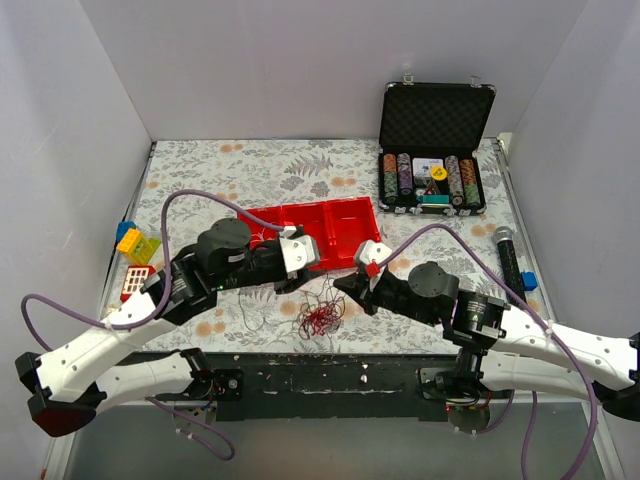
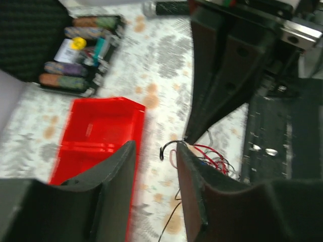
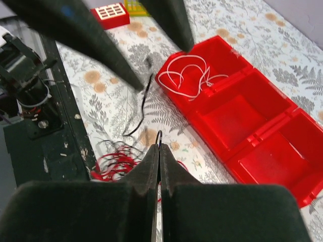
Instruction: Untangle the cables
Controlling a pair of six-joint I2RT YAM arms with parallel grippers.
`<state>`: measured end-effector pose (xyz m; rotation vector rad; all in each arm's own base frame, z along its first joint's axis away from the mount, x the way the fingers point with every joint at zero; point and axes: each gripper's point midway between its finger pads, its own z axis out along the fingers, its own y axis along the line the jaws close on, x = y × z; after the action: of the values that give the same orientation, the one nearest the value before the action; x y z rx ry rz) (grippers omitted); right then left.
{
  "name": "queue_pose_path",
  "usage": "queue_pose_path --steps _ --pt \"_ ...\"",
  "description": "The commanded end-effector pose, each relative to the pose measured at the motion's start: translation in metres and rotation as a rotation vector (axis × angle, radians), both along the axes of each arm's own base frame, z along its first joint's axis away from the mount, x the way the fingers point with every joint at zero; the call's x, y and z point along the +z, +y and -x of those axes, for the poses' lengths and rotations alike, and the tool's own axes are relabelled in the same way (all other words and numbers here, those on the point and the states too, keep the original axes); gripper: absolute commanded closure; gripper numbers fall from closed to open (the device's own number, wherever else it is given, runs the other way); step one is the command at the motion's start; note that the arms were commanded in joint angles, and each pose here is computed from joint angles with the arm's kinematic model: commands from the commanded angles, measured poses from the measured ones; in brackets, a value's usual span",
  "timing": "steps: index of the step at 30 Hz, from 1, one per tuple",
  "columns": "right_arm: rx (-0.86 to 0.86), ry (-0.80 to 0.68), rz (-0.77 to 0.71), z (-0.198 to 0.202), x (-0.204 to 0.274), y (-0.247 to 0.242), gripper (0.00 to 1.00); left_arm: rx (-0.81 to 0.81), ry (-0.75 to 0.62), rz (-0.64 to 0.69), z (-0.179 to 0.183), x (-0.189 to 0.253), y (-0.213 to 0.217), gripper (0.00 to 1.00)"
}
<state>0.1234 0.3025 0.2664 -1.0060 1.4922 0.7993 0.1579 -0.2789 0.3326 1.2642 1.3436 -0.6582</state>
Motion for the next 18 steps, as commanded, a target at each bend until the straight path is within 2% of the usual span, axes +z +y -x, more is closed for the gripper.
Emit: queue_pose_path --steps 1,2,5,6,7,9,10,13,18 --pt "-0.041 -0.031 -0.018 -0.005 0.009 -0.01 0.99 -0.187 0.095 -0.144 0.03 -0.048 -0.005 0.44" --pt "-0.043 -0.031 -0.022 -0.005 0.008 -0.011 0.99 -0.189 0.095 -0.172 0.029 -0.056 -0.004 0.38" --pt "-0.041 -0.026 -0.022 -0.004 0.006 -0.011 0.99 -0.162 0.089 -0.242 0.019 -0.079 -0.003 0.37" --pt "-0.041 -0.026 -0.022 -0.004 0.006 -0.011 0.99 -0.158 0.081 -0.26 0.016 -0.084 -0.003 0.32" --pt "-0.039 -0.025 -0.021 -0.004 0.006 -0.012 0.99 -0.156 0.072 -0.278 0.014 -0.09 -0.003 0.26" --pt "-0.046 -0.028 -0.018 -0.005 0.006 -0.014 0.99 -0.165 0.068 -0.296 0.014 -0.096 -0.003 0.07" --pt "-0.048 -0.03 -0.019 -0.005 0.006 -0.015 0.99 -0.174 0.073 -0.299 0.015 -0.097 -0.003 0.02" --pt "-0.046 -0.031 -0.018 -0.003 0.007 -0.018 0.99 -0.199 0.08 -0.268 0.019 -0.087 -0.009 0.02" --pt "-0.044 -0.031 -0.016 -0.002 0.005 -0.02 0.99 -0.189 0.03 -0.118 0.016 -0.052 -0.022 0.02"
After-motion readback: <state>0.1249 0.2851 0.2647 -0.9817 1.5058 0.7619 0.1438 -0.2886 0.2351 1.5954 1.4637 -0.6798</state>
